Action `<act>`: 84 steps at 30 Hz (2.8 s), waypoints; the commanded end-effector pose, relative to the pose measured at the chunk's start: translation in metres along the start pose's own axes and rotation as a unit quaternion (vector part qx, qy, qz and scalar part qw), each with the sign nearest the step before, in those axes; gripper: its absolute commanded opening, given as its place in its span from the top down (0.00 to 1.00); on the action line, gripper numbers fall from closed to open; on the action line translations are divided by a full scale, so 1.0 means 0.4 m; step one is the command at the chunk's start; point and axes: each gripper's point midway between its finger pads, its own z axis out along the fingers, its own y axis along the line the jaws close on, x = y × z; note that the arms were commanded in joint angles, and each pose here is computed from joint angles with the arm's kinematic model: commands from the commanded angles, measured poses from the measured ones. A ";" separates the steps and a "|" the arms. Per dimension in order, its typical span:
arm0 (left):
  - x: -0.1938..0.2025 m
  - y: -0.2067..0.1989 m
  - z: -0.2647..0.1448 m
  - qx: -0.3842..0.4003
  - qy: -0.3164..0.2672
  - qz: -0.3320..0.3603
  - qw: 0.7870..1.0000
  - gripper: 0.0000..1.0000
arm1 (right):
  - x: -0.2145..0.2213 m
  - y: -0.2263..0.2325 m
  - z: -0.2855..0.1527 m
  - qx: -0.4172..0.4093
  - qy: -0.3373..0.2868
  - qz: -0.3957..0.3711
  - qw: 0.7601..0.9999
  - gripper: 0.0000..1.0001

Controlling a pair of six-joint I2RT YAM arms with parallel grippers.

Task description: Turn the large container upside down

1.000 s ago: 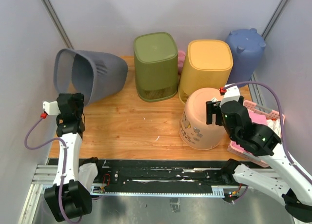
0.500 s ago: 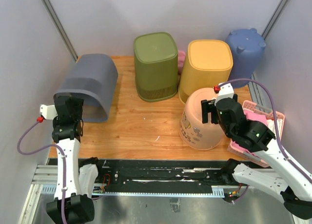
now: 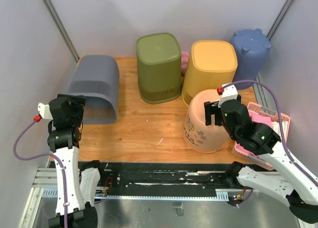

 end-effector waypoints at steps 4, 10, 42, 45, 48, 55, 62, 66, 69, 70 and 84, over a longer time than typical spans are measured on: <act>0.056 -0.081 -0.013 0.083 0.067 -0.006 0.994 0.07 | 0.001 -0.010 -0.007 -0.001 -0.010 0.003 1.000 0.15; 0.085 -0.118 0.020 0.160 0.070 -0.038 0.984 0.10 | 0.008 -0.026 -0.018 0.006 -0.010 0.002 1.000 0.15; 0.053 -0.435 -0.001 0.599 0.076 -0.170 0.779 1.00 | 0.011 -0.023 -0.016 0.006 0.001 -0.007 1.000 0.15; 0.077 -0.419 0.013 0.612 0.099 -0.180 0.763 1.00 | 0.014 -0.023 -0.016 0.005 0.003 -0.006 1.000 0.15; 0.109 -0.365 0.042 0.582 0.097 -0.173 0.788 1.00 | 0.018 -0.026 -0.020 0.006 0.005 -0.006 1.000 0.15; 0.194 -0.165 0.091 0.474 0.103 -0.187 0.854 1.00 | 0.026 -0.030 -0.022 0.010 0.007 -0.003 1.000 0.15; 0.245 -0.046 0.087 0.412 0.111 -0.176 0.887 1.00 | 0.032 -0.017 -0.012 0.002 0.015 -0.005 1.000 0.15; 0.264 0.008 0.079 0.383 0.118 -0.188 0.896 1.00 | 0.031 -0.010 -0.007 -0.001 0.016 -0.003 1.000 0.15; 0.285 0.049 0.076 0.356 0.131 -0.194 0.905 1.00 | 0.029 -0.003 -0.004 -0.005 0.017 -0.003 1.000 0.15; 0.290 0.063 0.073 0.348 0.134 -0.196 0.907 1.00 | 0.029 -0.001 -0.002 -0.007 0.017 -0.003 1.000 0.15; 0.307 0.208 0.157 0.163 0.103 -0.162 0.968 1.00 | 0.022 0.029 0.013 -0.026 0.019 -0.001 0.999 0.15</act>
